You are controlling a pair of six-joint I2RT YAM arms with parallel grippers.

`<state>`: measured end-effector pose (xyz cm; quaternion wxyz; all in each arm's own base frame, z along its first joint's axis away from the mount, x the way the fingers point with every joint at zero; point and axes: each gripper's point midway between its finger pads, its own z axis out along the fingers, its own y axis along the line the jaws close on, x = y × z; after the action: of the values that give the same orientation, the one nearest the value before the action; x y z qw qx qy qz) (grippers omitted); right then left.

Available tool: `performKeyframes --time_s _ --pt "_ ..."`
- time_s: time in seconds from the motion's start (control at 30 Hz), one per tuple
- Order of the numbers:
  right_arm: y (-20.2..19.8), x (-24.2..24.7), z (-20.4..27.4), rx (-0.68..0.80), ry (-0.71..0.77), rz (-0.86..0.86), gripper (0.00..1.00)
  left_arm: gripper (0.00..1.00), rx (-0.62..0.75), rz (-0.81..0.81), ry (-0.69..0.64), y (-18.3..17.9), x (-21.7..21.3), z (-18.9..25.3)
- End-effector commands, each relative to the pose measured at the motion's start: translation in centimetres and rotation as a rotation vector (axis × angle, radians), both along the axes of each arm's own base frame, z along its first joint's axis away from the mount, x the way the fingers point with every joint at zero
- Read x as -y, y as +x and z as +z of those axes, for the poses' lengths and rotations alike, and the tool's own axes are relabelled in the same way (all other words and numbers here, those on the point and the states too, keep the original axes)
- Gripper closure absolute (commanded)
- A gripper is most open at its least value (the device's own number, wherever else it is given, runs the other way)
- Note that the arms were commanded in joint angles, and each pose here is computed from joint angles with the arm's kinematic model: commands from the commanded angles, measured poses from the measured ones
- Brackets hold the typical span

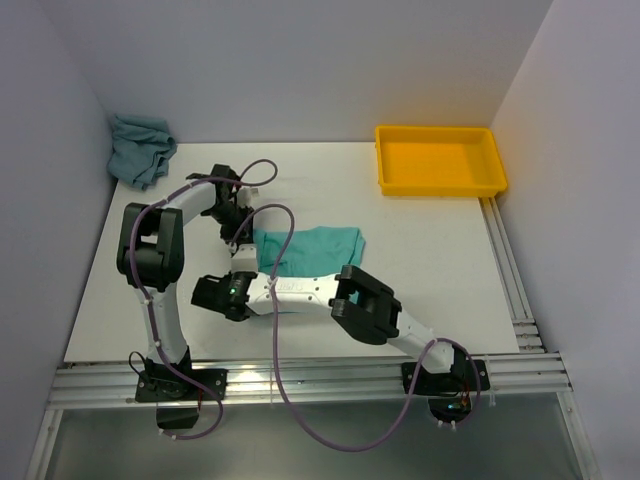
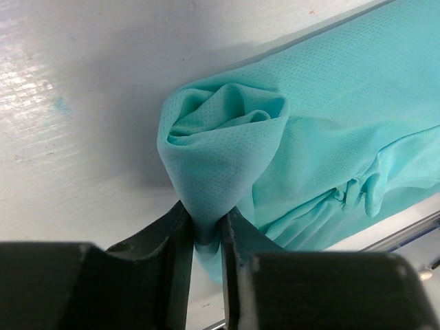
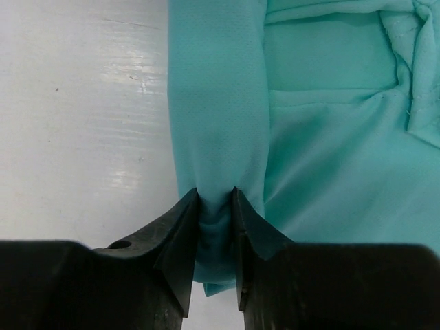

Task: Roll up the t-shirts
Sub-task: Roll the tshirt

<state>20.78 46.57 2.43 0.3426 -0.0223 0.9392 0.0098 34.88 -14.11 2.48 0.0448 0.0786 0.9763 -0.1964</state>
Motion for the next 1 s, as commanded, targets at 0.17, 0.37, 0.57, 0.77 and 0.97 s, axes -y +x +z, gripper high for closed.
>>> performKeyframes --time_s 0.17,0.37,0.57,0.77,0.97 --pt "-0.6 -0.2 -0.8 -0.11 0.266 0.013 0.81 0.58 0.072 -0.041 -0.107 2.4 1.6 3.4" --pt "-0.6 -0.9 0.9 -0.184 0.599 0.041 0.85 0.41 0.133 -0.095 -0.229 3.2 1.5 7.3" --pt "-0.7 -0.7 1.3 -0.27 0.91 0.031 0.87 0.39 0.166 -0.12 -0.371 2.8 -0.7 9.2" --pt "-0.6 0.1 1.0 -0.317 1.116 -0.033 0.89 0.41 0.153 -0.094 -0.473 1.6 -2.8 7.7" --pt "-1.0 1.0 0.9 -0.336 1.248 -0.086 0.9 0.41 0.129 -0.072 -0.513 -0.2 -2.4 4.2"
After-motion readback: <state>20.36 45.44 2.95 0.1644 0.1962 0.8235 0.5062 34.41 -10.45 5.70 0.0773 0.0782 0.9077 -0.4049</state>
